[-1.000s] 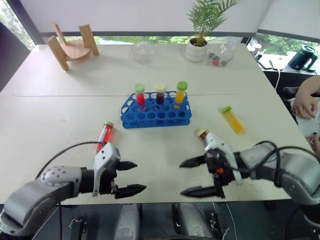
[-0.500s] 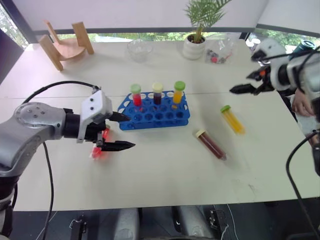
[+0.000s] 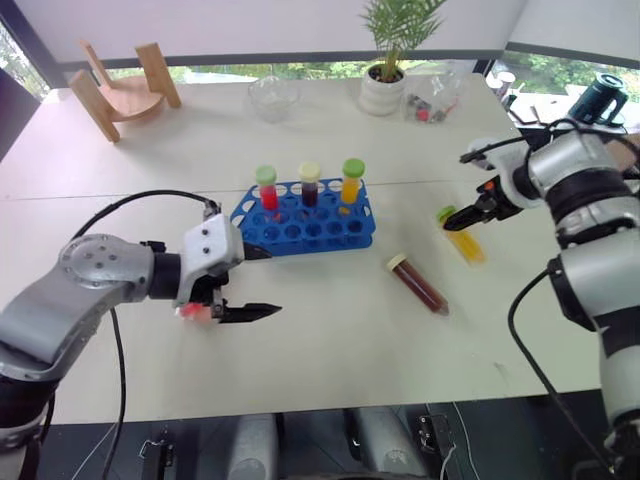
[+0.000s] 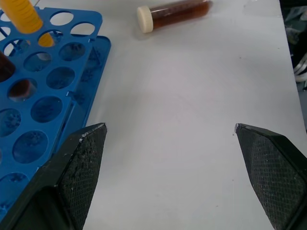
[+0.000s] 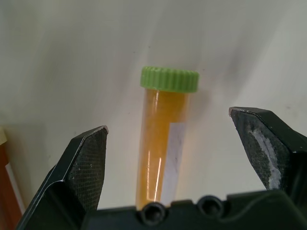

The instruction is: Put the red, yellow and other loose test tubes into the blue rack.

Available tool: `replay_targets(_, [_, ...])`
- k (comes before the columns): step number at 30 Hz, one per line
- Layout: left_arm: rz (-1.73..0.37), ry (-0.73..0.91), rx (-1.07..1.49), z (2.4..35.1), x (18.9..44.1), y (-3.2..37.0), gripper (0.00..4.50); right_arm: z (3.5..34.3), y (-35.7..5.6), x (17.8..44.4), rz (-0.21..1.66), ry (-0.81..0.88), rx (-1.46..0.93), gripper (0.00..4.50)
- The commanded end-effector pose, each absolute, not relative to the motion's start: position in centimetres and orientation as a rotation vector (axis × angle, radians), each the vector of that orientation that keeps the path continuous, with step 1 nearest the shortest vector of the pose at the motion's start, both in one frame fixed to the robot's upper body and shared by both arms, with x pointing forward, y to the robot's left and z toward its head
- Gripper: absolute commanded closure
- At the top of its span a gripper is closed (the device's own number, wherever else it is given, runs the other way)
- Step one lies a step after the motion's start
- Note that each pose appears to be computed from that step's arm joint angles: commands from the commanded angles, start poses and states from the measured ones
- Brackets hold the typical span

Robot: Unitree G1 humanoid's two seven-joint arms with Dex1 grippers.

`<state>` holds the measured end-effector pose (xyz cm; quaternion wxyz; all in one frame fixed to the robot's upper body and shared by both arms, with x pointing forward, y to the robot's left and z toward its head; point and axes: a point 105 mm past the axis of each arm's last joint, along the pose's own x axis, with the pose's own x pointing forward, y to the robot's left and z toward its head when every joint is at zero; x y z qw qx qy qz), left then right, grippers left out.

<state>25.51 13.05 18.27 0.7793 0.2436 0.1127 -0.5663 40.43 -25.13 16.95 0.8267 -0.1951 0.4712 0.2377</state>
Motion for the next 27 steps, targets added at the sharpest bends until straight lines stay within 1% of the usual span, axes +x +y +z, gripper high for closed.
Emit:
replay_targets(1, [-1.222,0.221,0.554,18.4,25.1,12.7,0.10,16.1,-25.5,40.6,0.488,1.011,-0.475,0.00])
replay_targets(2, [-1.220,0.221,0.554,18.4,25.1,12.7,0.10,15.7,-25.6,40.6,0.489,1.021,-0.505,0.00])
replay_targets(3, [-1.216,0.221,0.555,18.4,25.2,12.7,0.03,15.1,-25.8,40.4,0.493,1.041,-0.531,0.25])
replay_targets(5, [-1.207,0.216,0.555,18.6,25.2,12.8,0.00,14.3,-26.2,40.1,0.507,1.076,-0.577,0.90])
replay_targets(6, [-1.204,0.213,0.552,18.8,25.2,12.9,0.00,13.9,-26.5,40.0,0.508,1.083,-0.595,1.34])
replay_targets(8, [-1.199,0.216,0.552,18.8,25.3,13.1,0.00,13.6,-26.8,40.0,0.506,1.084,-0.625,2.48])
replay_targets(9, [-1.196,0.222,0.553,18.7,25.4,13.2,0.00,13.6,-26.8,40.0,0.509,1.084,-0.619,2.98])
replay_targets(10, [-1.193,0.230,0.556,18.5,25.5,13.3,0.00,13.5,-26.8,40.0,0.508,1.077,-0.613,3.41])
replay_targets(11, [-1.194,0.237,0.558,18.4,25.5,13.4,0.00,13.6,-26.9,40.0,0.510,1.063,-0.590,3.70])
replay_targets(12, [-1.194,0.240,0.558,18.4,25.6,13.4,0.00,13.8,-26.9,40.1,0.514,1.040,-0.573,3.71])
replay_targets(15, [-1.190,0.258,0.553,18.6,25.9,14.1,0.00,16.7,-25.7,41.7,0.553,0.827,-0.509,3.71])
replay_targets(17, [-1.181,0.275,0.539,18.8,26.1,15.0,0.00,20.2,-23.3,42.6,0.675,0.596,-0.497,3.71])
replay_targets(19, [-1.165,0.283,0.511,19.3,26.5,16.2,0.00,23.8,-20.7,42.5,0.783,0.359,-0.449,3.71])
replay_targets(21, [-1.125,0.283,0.451,20.1,27.4,17.5,0.00,27.4,-16.9,40.8,0.886,0.028,-0.365,3.71])
replay_targets(22, [-1.102,0.285,0.428,20.5,27.8,18.4,0.00,28.6,-15.4,39.5,0.898,-0.096,-0.306,3.71])
replay_targets(23, [-1.083,0.289,0.415,20.7,28.2,19.1,0.00,29.2,-14.4,38.3,0.893,-0.180,-0.247,3.71])
replay_targets(24, [-1.070,0.292,0.397,21.0,28.5,19.6,0.00,29.1,-13.3,37.2,0.886,-0.240,-0.180,3.71])
replay_targets(27, [-1.059,0.299,0.341,21.6,28.9,20.3,0.00,27.8,-11.1,35.0,0.832,-0.344,0.010,3.71])
